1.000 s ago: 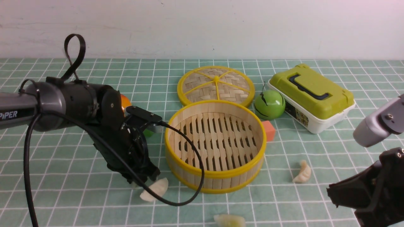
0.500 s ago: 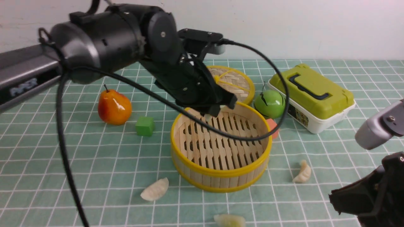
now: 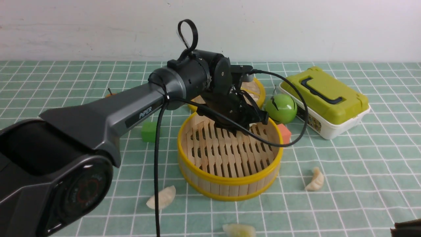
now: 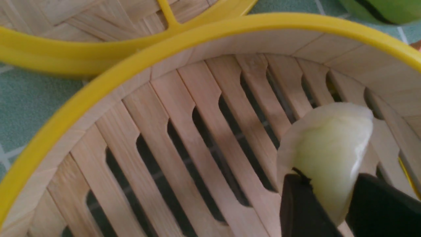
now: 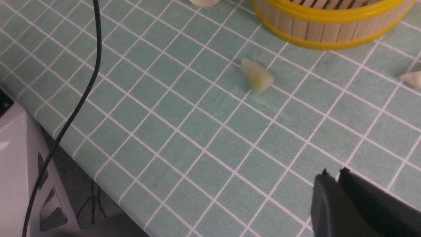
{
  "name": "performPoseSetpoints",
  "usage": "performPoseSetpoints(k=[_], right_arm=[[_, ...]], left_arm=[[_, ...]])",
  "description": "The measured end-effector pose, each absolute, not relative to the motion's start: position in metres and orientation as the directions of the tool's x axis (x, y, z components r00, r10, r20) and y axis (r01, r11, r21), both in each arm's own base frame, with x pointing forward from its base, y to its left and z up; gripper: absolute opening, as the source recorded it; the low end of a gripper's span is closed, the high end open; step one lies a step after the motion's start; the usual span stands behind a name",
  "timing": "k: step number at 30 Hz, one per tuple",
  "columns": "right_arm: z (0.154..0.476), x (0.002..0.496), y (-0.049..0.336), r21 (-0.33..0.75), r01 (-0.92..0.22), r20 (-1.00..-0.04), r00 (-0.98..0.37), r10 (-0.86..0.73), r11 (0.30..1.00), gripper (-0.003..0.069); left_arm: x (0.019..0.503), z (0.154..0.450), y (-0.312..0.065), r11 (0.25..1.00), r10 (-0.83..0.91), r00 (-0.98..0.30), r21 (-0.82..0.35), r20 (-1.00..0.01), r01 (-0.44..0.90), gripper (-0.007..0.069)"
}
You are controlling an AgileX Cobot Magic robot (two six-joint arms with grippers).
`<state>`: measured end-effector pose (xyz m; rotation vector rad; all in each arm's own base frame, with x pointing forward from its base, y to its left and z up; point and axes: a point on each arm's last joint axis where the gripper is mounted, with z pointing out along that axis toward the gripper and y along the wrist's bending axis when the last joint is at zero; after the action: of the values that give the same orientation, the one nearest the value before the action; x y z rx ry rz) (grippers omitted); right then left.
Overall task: Put the dumplings into the steamer on the table with the blue tablecloth.
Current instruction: 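Place the dumpling into the bamboo steamer basket with the left gripper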
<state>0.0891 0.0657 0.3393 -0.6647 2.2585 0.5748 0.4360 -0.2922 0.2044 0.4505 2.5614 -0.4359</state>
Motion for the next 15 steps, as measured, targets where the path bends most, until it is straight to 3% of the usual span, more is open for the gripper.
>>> performPoseSetpoints(k=[7, 10, 15], right_arm=[[0.34, 0.089, 0.063, 0.181, -0.599, -0.739, -0.606, -0.293, 0.78, 0.0046], [0.342, 0.091, 0.063, 0.174, -0.592, -0.76, -0.589, -0.275, 0.787, 0.0051], [0.346, 0.095, 0.063, 0.162, -0.581, -0.794, -0.557, -0.245, 0.798, 0.0061]], left_arm=[[0.436, 0.204, -0.289, 0.898, 0.269, -0.817, -0.173, -0.51, 0.404, 0.0474], [0.431, 0.208, -0.285, 0.902, 0.299, -0.831, -0.146, -0.469, 0.406, 0.0503], [0.418, 0.238, -0.275, 0.904, 0.323, -0.843, -0.124, -0.43, 0.41, 0.0502]])
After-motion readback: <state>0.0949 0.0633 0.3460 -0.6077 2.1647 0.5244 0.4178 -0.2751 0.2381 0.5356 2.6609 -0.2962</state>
